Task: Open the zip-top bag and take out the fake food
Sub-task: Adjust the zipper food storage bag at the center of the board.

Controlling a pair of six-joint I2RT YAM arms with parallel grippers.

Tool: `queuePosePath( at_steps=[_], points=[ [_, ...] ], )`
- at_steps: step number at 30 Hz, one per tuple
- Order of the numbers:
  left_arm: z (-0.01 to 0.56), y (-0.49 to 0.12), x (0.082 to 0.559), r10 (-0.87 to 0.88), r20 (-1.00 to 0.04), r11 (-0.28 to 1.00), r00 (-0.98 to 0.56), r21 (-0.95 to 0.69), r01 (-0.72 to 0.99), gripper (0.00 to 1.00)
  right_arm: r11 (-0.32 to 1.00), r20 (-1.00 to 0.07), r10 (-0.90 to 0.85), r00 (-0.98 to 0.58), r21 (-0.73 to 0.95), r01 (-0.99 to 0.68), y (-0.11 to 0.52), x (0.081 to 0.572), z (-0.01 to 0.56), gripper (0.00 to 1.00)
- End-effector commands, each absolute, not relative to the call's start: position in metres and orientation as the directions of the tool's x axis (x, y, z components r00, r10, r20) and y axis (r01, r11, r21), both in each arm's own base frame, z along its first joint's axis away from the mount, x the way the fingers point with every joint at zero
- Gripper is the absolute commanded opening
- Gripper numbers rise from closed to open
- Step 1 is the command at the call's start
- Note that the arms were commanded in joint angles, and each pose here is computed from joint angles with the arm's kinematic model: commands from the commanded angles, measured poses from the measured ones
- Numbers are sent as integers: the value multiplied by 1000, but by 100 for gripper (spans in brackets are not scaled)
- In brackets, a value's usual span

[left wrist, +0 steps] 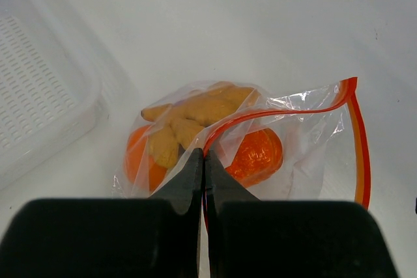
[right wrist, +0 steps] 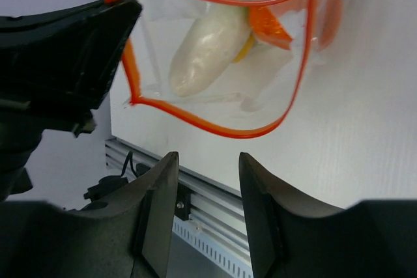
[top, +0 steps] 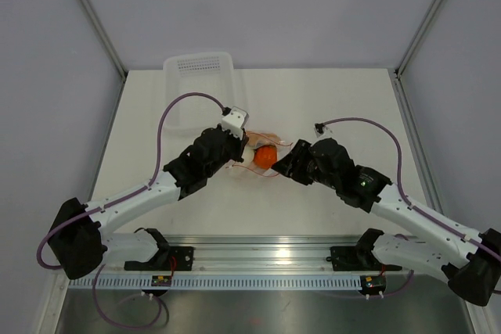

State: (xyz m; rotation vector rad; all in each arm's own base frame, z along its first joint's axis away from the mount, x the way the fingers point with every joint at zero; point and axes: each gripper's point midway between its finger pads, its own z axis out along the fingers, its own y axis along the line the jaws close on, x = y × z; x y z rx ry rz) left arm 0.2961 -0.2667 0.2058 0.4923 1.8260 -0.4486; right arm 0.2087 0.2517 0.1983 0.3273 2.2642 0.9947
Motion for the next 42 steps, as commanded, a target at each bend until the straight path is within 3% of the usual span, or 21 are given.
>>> queuePosePath(
  at_steps=[1,9,19,24,28,31,35,42],
  points=[
    [235,-274,296,39,-977,821,-212,-89,564,0,653,-457,466,-757,755,-54,267,209,229,50],
    [236,-276,289,5,-975,803,-221,-128,582,0,637,-427,474,-770,770,-35,307,239,218,49],
    [244,-278,281,-28,-977,775,-212,-155,612,0,697,-500,519,-693,717,4,316,283,201,52],
    [248,-288,274,-45,-976,730,-214,-179,660,0,669,-428,510,-746,743,31,324,281,175,52],
    [245,-292,273,-44,-974,717,-224,-187,671,0,593,-370,524,-767,805,18,339,281,164,61],
    [244,-294,273,-40,-973,716,-228,-187,673,1,572,-331,524,-785,820,36,345,281,153,63],
    [246,-294,271,-47,-973,708,-225,-192,680,1,553,-307,542,-782,831,57,348,284,148,73],
    [244,-295,272,-40,-974,708,-224,-186,681,0,555,-275,513,-813,829,69,353,278,139,80]
  ],
)
